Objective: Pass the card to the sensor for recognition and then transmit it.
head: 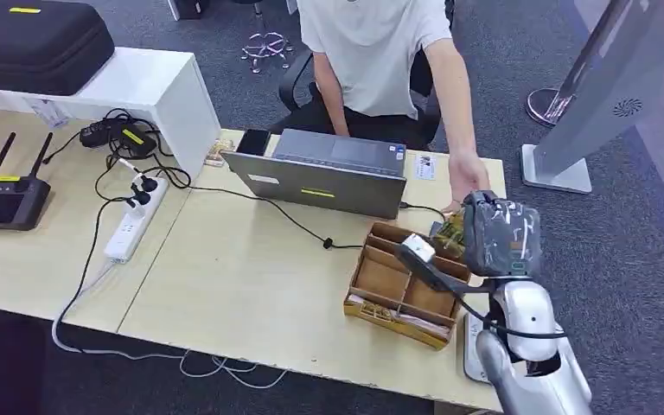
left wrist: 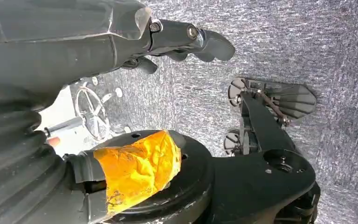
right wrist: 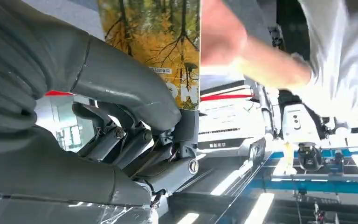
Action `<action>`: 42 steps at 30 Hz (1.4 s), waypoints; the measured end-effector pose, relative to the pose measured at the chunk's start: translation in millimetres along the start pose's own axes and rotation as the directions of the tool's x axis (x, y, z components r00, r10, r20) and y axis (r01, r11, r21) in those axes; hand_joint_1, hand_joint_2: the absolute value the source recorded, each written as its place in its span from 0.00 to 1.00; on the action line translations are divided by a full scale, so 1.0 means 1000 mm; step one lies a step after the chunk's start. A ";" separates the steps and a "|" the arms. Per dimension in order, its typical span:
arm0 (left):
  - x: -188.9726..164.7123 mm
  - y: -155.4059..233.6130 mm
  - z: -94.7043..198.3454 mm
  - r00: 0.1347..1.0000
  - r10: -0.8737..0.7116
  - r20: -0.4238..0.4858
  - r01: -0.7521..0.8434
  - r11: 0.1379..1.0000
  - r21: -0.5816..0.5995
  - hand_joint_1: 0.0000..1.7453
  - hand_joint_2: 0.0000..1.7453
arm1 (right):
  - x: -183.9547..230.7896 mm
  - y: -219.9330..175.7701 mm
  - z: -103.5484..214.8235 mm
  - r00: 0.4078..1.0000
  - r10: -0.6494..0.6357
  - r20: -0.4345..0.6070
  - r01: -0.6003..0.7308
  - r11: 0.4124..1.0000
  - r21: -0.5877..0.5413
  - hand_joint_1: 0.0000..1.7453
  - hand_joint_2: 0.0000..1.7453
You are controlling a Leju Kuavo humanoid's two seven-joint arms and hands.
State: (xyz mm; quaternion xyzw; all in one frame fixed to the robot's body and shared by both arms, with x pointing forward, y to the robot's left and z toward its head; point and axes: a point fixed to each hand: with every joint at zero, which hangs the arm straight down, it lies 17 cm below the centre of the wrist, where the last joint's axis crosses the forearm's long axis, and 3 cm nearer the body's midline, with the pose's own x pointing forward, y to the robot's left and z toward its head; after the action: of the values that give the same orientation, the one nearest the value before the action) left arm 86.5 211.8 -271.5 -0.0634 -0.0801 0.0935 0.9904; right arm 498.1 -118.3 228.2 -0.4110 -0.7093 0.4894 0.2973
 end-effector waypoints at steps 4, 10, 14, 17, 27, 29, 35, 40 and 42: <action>0.000 0.002 0.000 1.000 -0.004 -0.003 0.004 1.000 0.002 0.00 1.00 | -0.009 -0.026 -0.022 1.000 0.019 0.000 -0.019 0.999 -0.039 1.00 1.00; 0.000 0.003 0.000 1.000 -0.006 -0.004 0.006 1.000 0.003 0.00 1.00 | -0.012 -0.033 -0.029 1.000 0.030 -0.003 -0.030 0.998 -0.052 1.00 1.00; -0.001 0.004 0.000 1.000 -0.027 -0.006 0.027 1.000 0.000 0.00 1.00 | -0.030 -0.056 -0.051 0.997 0.055 -0.056 -0.060 0.995 -0.081 1.00 1.00; -0.001 0.003 0.000 0.999 -0.042 -0.007 0.042 0.999 -0.005 0.00 1.00 | -0.049 -0.081 -0.076 0.990 0.081 -0.117 -0.094 0.990 -0.106 1.00 1.00; -0.001 0.002 0.001 0.998 -0.062 -0.003 0.062 0.998 -0.012 0.00 1.00 | -0.104 -0.100 -0.112 0.952 0.103 -0.289 -0.132 0.988 -0.082 0.00 1.00; -0.001 0.001 0.001 0.998 -0.064 -0.002 0.064 0.998 -0.013 0.00 1.00 | -0.111 -0.095 -0.110 0.946 0.101 -0.309 -0.128 0.989 -0.071 0.00 1.00; -0.001 0.003 0.000 0.998 -0.065 -0.003 0.065 0.998 -0.008 0.00 1.00 | -0.136 -0.083 -0.101 0.924 0.113 -0.366 -0.134 0.990 -0.032 0.00 1.00; -0.001 0.006 0.000 0.997 -0.073 -0.004 0.073 0.997 -0.001 0.00 1.00 | -0.159 -0.074 -0.090 0.901 0.114 -0.420 -0.129 0.992 -0.008 0.00 1.00; -0.001 0.007 0.000 0.997 -0.072 -0.005 0.072 0.997 0.002 0.00 1.00 | -0.177 -0.072 -0.079 0.881 0.112 -0.460 -0.128 0.992 -0.005 0.00 1.00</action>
State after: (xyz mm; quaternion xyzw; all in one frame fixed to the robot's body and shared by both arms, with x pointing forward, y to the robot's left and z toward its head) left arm 84.4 218.3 -272.3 -0.0597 -0.0800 0.0580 0.9933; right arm 628.4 -250.6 319.9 -0.5632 -0.6006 0.3834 0.4184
